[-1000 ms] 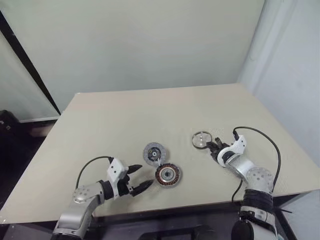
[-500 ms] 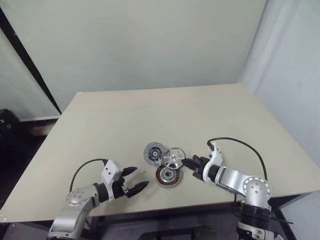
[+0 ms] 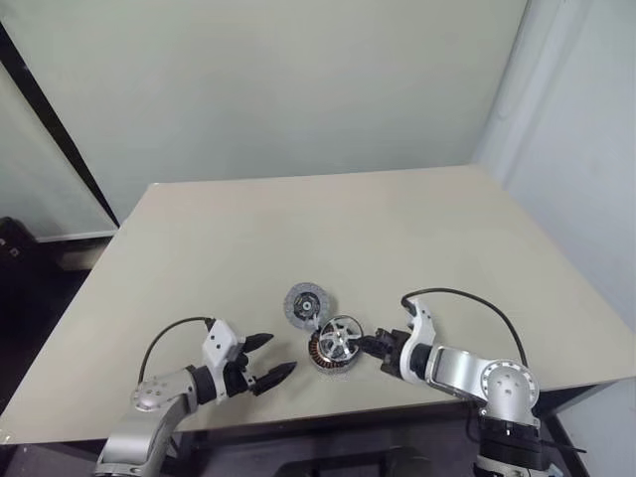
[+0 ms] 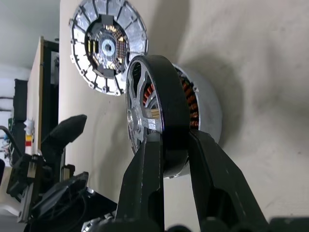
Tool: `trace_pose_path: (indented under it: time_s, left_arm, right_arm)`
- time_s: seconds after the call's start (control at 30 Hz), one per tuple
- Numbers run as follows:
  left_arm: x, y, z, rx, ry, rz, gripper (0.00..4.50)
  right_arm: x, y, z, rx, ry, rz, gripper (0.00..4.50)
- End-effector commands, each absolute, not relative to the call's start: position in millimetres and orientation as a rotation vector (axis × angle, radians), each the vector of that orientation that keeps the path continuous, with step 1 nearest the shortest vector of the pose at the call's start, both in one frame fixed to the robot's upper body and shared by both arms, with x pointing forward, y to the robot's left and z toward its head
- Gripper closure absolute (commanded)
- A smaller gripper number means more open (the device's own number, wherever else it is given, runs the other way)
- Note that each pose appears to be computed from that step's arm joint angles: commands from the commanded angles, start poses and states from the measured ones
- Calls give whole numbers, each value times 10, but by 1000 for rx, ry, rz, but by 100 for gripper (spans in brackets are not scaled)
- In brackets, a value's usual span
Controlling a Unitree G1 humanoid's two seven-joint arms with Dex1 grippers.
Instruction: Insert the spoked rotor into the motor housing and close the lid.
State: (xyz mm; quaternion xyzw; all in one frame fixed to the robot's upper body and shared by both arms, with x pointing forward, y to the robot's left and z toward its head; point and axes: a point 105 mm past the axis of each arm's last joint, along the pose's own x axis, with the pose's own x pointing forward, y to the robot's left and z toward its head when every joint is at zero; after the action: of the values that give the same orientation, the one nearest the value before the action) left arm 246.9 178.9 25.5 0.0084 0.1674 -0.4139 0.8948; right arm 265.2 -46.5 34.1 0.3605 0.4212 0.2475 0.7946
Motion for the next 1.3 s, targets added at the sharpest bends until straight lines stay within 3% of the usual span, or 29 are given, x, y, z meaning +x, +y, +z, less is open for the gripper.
trace_pose_path:
  time_s: [0.03, 1.03, 1.3]
  left_arm:
    - [2496, 1752, 356, 33, 306, -875, 0]
    - [2493, 1675, 346, 28, 300, -894, 0]
    - [2498, 1655, 343, 26, 300, -900, 0]
  right_arm:
    - [2612, -206, 510, 833, 864, 619, 412]
    - [2580, -64, 444, 801, 881, 629, 412]
    - [2578, -118, 516, 759, 845, 642, 146]
